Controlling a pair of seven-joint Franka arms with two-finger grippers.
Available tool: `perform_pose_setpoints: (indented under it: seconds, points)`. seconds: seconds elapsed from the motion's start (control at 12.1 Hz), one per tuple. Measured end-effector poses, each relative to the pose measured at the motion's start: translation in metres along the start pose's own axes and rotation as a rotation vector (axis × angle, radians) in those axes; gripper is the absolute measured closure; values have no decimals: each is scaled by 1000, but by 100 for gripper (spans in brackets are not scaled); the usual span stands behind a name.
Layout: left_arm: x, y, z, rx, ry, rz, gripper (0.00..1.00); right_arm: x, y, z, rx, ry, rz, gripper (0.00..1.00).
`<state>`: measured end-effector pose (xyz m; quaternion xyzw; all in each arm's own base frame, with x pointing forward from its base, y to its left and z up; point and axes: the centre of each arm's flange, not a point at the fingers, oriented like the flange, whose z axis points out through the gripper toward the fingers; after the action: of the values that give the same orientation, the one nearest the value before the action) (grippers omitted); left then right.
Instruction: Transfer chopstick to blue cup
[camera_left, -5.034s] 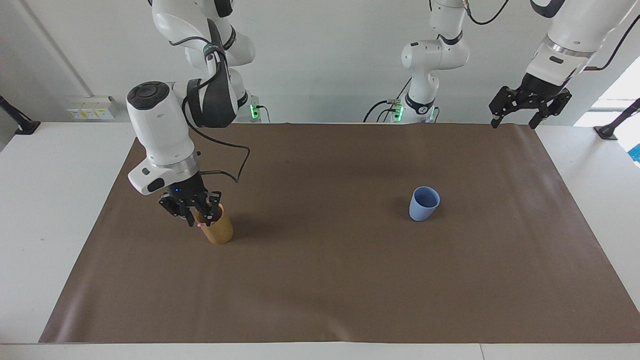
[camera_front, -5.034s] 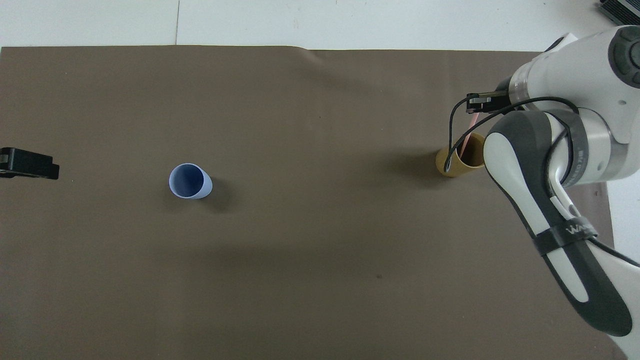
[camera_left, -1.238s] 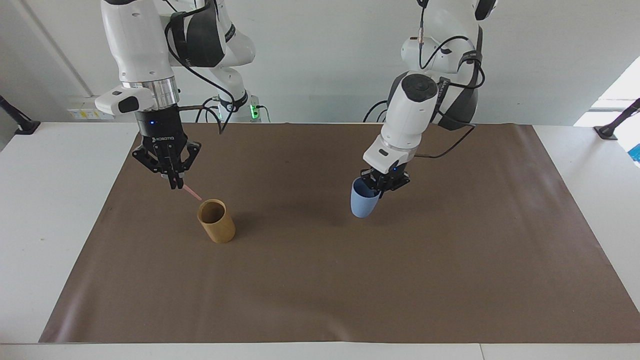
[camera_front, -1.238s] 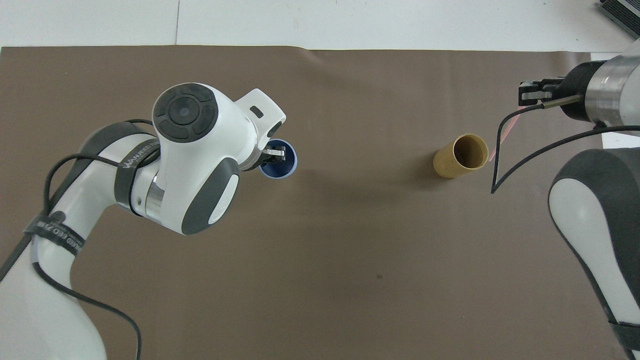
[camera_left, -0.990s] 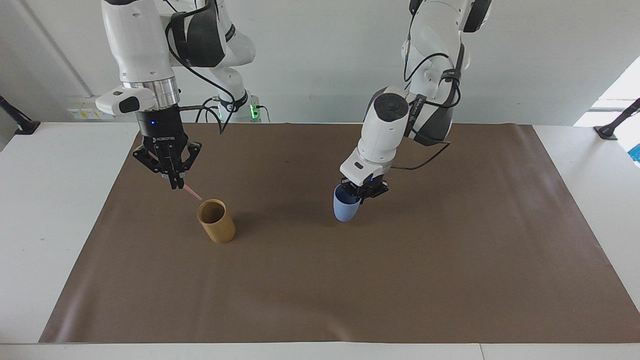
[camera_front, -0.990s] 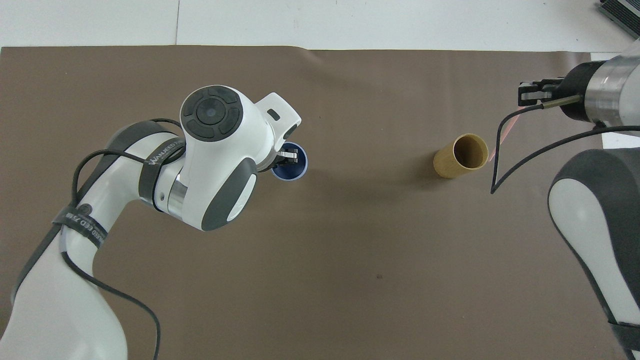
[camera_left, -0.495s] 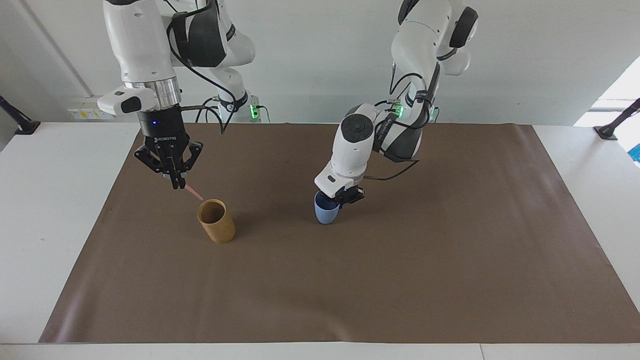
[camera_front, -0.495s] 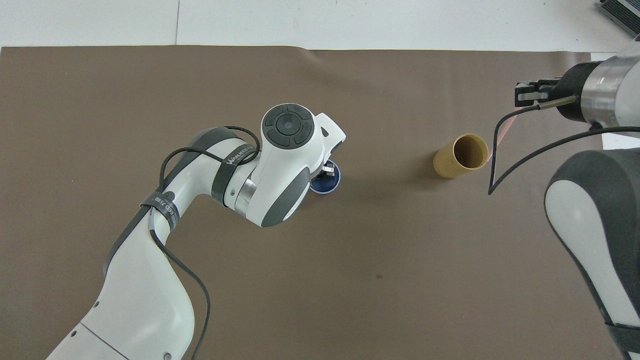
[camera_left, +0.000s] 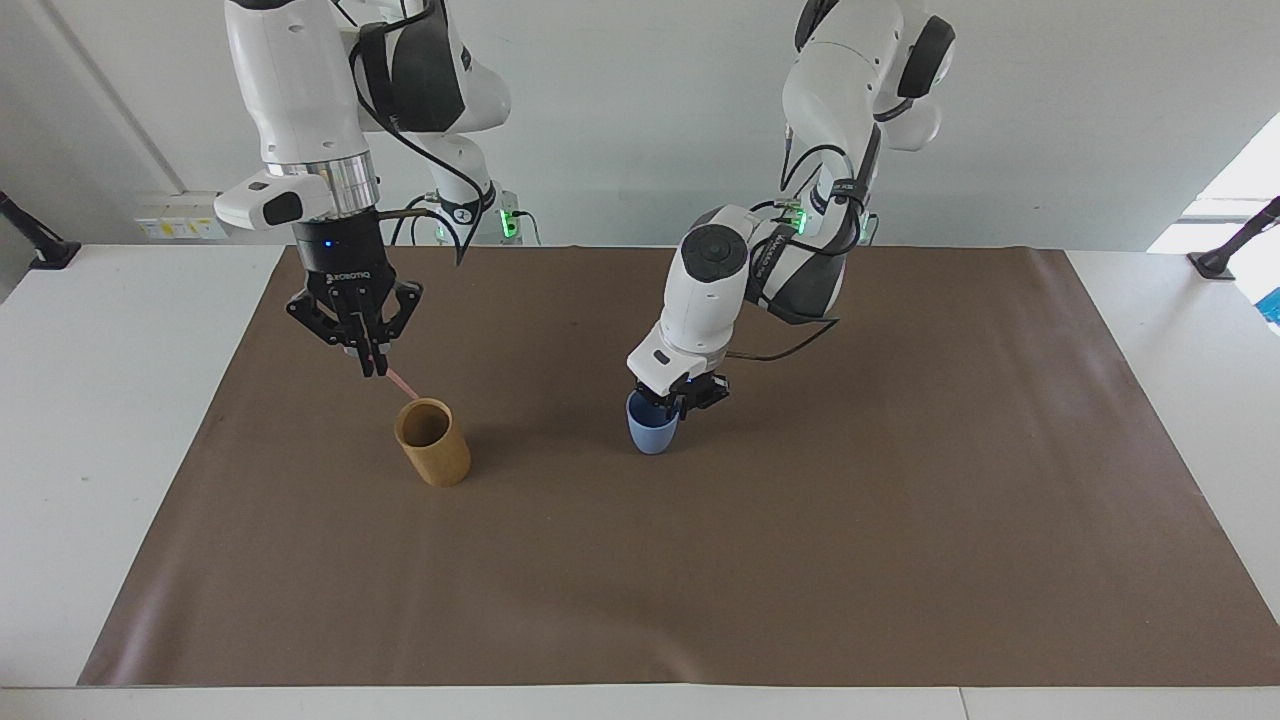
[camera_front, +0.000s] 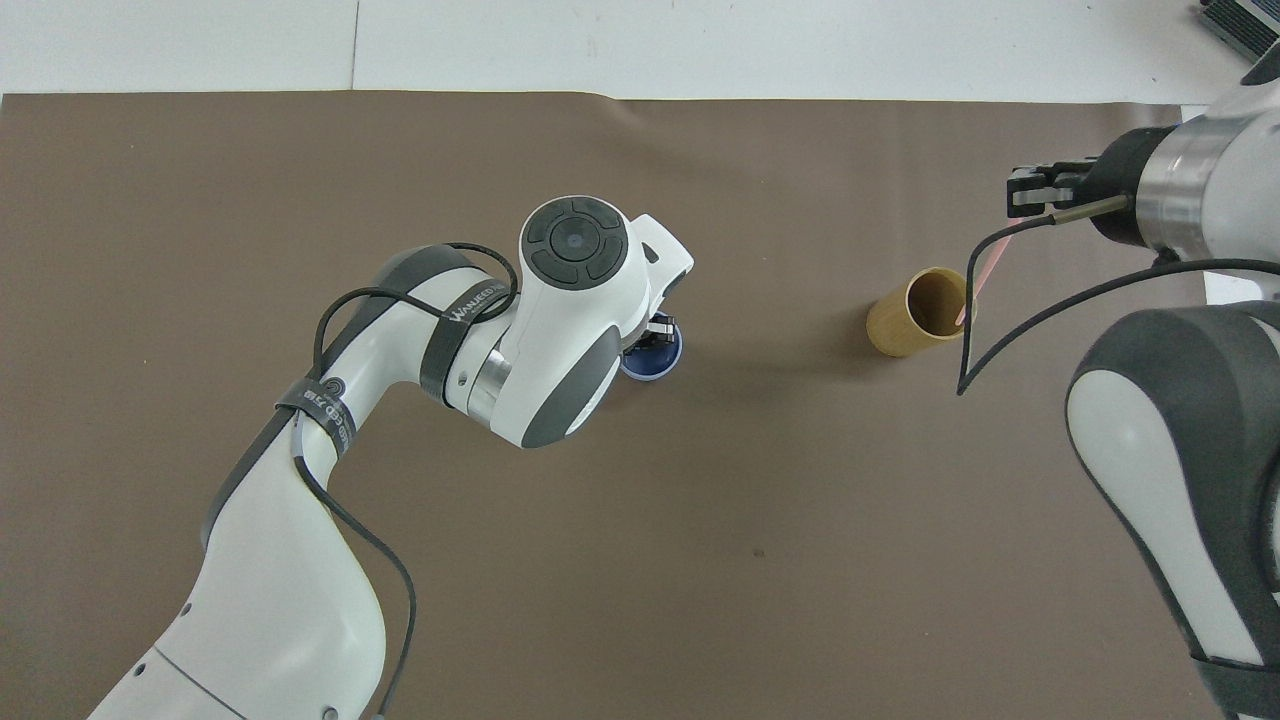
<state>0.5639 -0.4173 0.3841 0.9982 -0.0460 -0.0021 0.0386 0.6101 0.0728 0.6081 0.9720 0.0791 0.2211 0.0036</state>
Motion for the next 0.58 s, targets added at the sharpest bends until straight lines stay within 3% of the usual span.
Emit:
perform_pose_setpoints:
  seconds: [0.17, 0.41, 0.58]
  points:
    - [5, -8, -28, -8, 30, -15, 41, 1, -11, -1, 8, 2, 12, 92]
    - [16, -62, -104, -19, 87, -91, 1, 3, -39, -5, 30, 16, 18, 92]
    - [20, -123, -148, -6, 96, -110, 0, 5, -54, -10, 43, 30, 4, 92]
